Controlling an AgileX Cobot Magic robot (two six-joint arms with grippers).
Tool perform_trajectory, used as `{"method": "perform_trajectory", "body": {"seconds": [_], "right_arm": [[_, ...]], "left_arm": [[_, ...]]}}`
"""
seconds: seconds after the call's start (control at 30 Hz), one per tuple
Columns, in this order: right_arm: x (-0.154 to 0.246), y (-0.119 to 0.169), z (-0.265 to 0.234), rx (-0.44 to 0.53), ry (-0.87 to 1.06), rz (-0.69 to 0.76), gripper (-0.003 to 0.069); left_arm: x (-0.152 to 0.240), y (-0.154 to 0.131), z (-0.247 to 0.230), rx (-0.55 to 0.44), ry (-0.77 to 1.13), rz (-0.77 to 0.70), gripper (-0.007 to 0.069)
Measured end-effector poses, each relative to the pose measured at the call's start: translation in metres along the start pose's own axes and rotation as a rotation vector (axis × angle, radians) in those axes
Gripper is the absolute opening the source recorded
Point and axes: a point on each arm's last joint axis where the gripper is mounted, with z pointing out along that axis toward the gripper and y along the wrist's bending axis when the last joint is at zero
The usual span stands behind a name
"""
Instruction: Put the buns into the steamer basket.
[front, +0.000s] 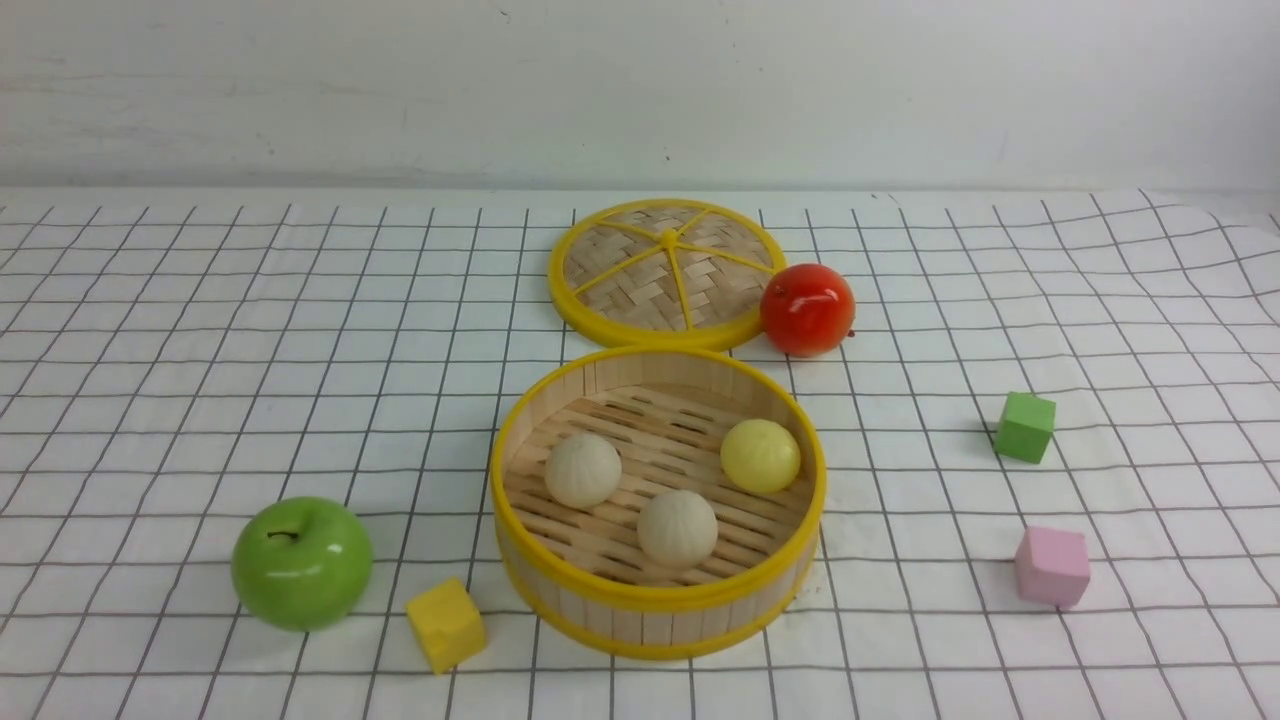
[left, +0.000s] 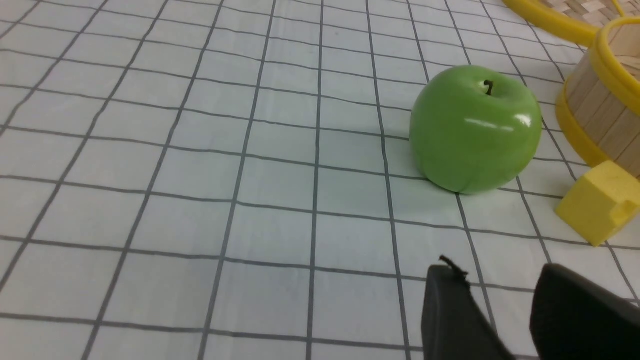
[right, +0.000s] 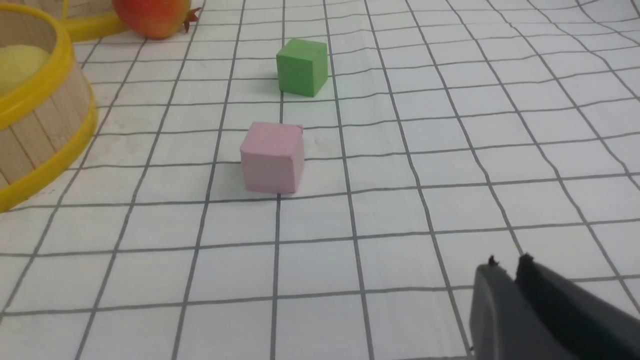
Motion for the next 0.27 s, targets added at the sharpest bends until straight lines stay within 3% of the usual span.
{"method": "perform_trajectory", "body": {"seconds": [0.27], "right_arm": [[0.0,0.0,0.0,0.0,0.0,0.0,0.0072]], "left_arm": [[0.0,0.0,0.0,0.0,0.0,0.0,0.0237]]}}
